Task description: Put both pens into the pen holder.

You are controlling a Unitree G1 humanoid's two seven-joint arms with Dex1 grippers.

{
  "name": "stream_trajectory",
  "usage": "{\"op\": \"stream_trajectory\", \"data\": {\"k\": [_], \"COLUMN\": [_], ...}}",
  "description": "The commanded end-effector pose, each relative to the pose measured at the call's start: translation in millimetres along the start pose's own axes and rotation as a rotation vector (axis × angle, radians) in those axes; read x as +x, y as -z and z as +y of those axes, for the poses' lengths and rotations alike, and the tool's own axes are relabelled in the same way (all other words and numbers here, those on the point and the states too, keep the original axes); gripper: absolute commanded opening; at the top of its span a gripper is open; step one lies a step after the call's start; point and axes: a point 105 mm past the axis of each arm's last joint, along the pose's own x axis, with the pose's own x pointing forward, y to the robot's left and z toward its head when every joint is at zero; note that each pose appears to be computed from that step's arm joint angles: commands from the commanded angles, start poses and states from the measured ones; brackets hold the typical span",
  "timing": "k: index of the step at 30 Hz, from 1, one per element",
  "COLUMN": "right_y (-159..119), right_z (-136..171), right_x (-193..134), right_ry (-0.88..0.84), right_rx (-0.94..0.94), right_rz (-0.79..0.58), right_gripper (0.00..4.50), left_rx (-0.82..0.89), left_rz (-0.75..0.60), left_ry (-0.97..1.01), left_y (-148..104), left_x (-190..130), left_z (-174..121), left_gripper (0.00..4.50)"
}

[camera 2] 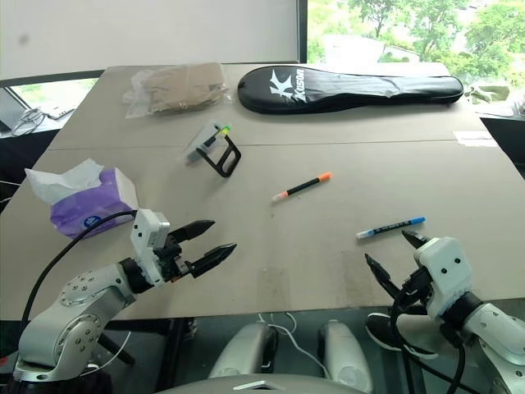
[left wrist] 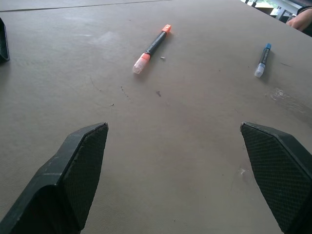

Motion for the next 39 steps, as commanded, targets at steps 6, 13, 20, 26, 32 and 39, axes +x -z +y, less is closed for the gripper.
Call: {"op": "stream_trajectory", "data": {"k": [6, 13, 20, 26, 32, 39], "right_y": [-19, -19, -21, -22, -18, -1], "right_z": [-55, -92, -84, -74, -78, -84], "right_x": [31, 61, 82, 105, 105, 103], "right_ry": [-0.267, -0.429, -0.603, -0.585, -0.570, -0.549], "right_rx": [-0.299, -0.443, -0.463, -0.529, -0.597, -0.633], "right_rz": [0.253, 0.474, 0.588, 0.665, 0.756, 0.813], "right_gripper": [4.45, 4.45, 4.45, 4.45, 3.61, 0.28], "left_rx": [0.165, 0.300, 0.314, 0.322, 0.312, 0.318], "left_rz": [-0.007, -0.010, -0.007, 0.002, -0.015, -0.029], "left_ry": [0.239, 0.340, 0.302, 0.282, 0.269, 0.276], "left_y": [-22, -32, -13, 1, 8, 9], "left_x": [-3, 6, 8, 4, 1, 4], "left_z": [-38, -42, -43, -45, -42, -40], "left_gripper": [4.50, 4.50, 4.50, 4.50, 4.50, 4.50]}}
